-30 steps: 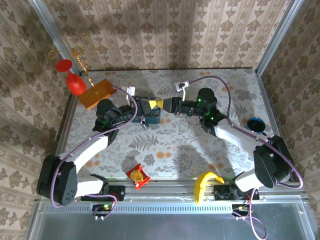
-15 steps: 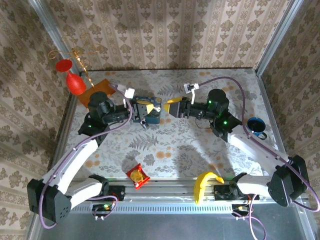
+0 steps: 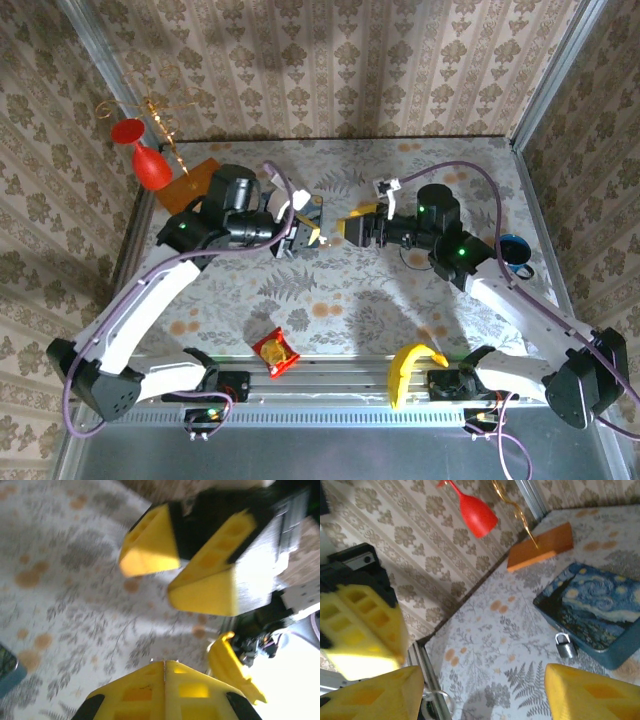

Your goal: Unlock the padlock with the key

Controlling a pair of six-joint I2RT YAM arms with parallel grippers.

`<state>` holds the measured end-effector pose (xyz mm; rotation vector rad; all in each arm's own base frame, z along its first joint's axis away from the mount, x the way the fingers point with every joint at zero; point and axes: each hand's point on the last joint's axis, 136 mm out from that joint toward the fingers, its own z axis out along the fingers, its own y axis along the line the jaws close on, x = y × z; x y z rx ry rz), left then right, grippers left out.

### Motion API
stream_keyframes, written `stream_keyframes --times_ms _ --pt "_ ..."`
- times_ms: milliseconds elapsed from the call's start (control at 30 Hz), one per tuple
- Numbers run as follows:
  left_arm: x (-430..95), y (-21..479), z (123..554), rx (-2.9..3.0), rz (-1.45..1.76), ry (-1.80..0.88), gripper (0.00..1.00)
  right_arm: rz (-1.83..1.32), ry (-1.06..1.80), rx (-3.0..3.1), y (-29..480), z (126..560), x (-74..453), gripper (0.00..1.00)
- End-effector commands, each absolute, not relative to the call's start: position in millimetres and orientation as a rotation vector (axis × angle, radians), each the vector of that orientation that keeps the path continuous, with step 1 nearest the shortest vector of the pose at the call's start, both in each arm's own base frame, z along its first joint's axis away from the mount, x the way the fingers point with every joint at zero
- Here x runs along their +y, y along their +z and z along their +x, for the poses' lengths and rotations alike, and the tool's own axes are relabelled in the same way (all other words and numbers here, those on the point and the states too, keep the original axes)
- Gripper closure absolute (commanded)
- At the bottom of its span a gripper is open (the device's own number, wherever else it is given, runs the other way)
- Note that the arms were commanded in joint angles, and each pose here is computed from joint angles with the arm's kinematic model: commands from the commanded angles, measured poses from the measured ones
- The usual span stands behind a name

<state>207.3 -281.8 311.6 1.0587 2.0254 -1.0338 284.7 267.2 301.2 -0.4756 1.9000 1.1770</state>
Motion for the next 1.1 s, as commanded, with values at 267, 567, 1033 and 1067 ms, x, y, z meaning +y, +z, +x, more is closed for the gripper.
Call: stream_keyframes --times_ms 267,567,1033,1067 --pt "-283 322 201 1.915 1.083 -1.121 1.00 -0.699 1.368 1.732 314 255 294 0.43" --pt "-274 343 198 1.790 1.010 -1.297 1.00 -0.747 1.452 1.678 318 247 302 0.47" --pt "-274 344 195 1.763 1.007 -1.329 1.00 -0.806 1.489 1.656 325 245 317 0.51" --pt "-273 344 195 1.764 1.004 -1.329 1.00 -0.808 1.491 1.659 324 245 317 0.51"
